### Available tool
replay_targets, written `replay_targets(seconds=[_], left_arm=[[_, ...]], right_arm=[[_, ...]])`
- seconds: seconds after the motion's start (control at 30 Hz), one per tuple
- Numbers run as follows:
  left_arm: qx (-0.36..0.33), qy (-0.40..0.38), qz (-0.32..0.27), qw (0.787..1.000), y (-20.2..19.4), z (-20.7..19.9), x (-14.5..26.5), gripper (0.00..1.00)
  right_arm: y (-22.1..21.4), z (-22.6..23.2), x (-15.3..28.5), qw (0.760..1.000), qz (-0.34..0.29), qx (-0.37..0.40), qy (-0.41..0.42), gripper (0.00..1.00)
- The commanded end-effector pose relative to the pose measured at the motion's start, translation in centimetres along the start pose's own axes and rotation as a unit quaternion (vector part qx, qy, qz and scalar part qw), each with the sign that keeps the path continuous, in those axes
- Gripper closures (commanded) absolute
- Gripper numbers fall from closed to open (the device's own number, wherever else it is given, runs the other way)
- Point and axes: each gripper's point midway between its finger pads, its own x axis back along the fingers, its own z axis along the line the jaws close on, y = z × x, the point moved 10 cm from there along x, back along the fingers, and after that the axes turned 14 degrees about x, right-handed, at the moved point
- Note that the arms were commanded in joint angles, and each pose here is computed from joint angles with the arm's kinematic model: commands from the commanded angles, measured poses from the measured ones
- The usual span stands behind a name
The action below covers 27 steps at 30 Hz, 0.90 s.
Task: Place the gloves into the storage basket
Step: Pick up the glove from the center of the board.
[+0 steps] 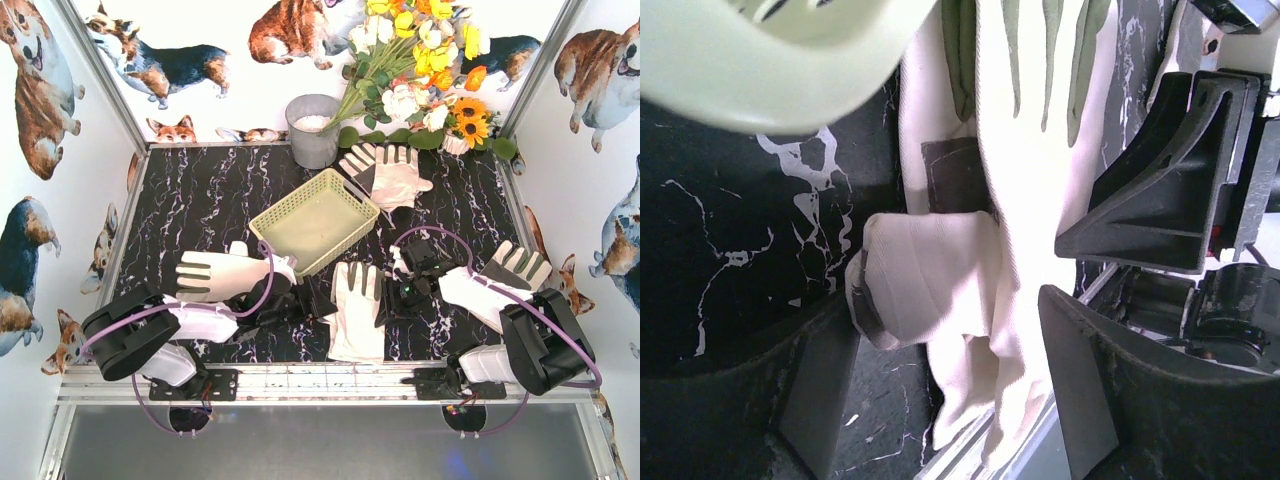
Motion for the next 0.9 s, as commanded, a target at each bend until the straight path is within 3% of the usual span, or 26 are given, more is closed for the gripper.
replay_targets(seconds=[0.0,0.5,0.67,0.87], left_arm=[[0.002,-0.025,-0.003,1.0,-0.2,-0.4,0.2,0.35],[-0.008,0.008,0.033,0.999,-1.4,-0.4,-2.6,0.37],[-0.016,0.019,0.035,0.999,-1.7,-0.5,-2.8,0.54],[-0.028,0.023,0.042,0.998,-2.1,-1.1,-2.7,0.85]], right_arm=[[0.9,0.0,0.1,0.999,-0.034,0.022,-0.007,0.67],[0.9,0.0,0.1,0.999,-0.033,0.023,-0.004,0.67],[0.8,0.0,0.1,0.999,-0.033,0.024,-0.004,0.67],[0.9,0.0,0.3,0.999,-0.037,0.024,-0.007,0.63]])
